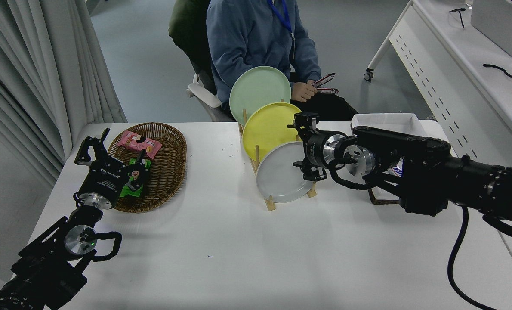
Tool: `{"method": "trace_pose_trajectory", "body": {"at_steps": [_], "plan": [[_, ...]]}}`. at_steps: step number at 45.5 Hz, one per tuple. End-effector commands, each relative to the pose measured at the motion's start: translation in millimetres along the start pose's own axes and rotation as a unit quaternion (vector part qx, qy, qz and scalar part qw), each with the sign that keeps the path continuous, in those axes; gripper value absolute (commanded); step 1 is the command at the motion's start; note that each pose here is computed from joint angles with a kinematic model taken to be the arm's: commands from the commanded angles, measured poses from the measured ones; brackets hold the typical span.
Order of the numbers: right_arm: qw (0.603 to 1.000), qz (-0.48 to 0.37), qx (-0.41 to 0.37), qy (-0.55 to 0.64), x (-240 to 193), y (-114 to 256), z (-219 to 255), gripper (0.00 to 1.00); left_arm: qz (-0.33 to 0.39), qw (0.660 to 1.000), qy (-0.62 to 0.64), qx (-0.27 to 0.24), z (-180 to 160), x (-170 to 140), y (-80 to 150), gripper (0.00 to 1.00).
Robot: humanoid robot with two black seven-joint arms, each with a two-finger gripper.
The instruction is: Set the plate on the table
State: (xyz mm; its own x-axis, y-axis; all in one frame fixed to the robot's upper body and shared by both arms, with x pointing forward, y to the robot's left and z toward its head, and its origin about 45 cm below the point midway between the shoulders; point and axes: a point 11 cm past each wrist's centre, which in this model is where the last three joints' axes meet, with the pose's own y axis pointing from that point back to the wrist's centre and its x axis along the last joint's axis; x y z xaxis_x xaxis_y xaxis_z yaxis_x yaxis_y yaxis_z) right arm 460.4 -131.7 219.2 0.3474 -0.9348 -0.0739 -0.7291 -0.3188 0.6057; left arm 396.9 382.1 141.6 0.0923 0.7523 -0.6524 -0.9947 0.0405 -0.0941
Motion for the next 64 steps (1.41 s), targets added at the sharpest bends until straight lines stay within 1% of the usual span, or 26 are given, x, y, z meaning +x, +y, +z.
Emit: {"method": "trace_pose_trajectory", "body": {"at_steps": [1,8,14,25,27,35,42,48,53,58,61,64], "plan": [[1.000,-0.003,0.000,-0.001,-2,-1,1,1.00,-0.001,1.000,0.000,0.000,0,-1,-1,1.00],[1.000,0.005,0.005,-0.007,-1,-5,-5,1.00,0.000,1.000,0.000,0.000,0,0,0,1.00],[0.999,0.019,-0.010,-0.031,6,-9,-3,1.00,-0.001,1.000,0.000,0.000,0,-1,-1,1.00],[0.999,0.008,-0.028,-0.042,-4,-11,-2,1.00,0.000,1.000,0.000,0.000,0,0,0,1.00],[0.998,0.008,-0.029,-0.046,-5,-10,-2,0.96,0.000,1.000,0.000,0.000,0,0,0,1.00],[0.999,0.006,-0.025,-0.043,-6,-9,-9,0.89,0.000,1.000,0.000,0.000,0,0,0,1.00],[0.999,0.006,-0.034,-0.041,-6,-8,-9,0.80,0.000,1.000,0.000,0.000,0,0,0,1.00],[0.999,0.006,-0.029,-0.039,-7,-7,-13,0.78,0.000,1.000,0.000,0.000,0,0,0,1.00],[0.999,0.007,-0.029,-0.038,-6,-7,-14,0.73,0.000,1.000,0.000,0.000,0,0,0,1.00],[0.999,0.008,-0.031,-0.037,-6,-7,-13,0.64,0.000,1.000,0.000,0.000,0,0,0,1.00],[0.999,0.007,-0.030,-0.037,-6,-7,-13,0.63,0.000,1.000,0.000,0.000,0,0,0,1.00],[0.999,0.008,-0.030,-0.037,-6,-7,-13,0.60,0.000,1.000,0.000,0.000,0,0,0,1.00]]}}
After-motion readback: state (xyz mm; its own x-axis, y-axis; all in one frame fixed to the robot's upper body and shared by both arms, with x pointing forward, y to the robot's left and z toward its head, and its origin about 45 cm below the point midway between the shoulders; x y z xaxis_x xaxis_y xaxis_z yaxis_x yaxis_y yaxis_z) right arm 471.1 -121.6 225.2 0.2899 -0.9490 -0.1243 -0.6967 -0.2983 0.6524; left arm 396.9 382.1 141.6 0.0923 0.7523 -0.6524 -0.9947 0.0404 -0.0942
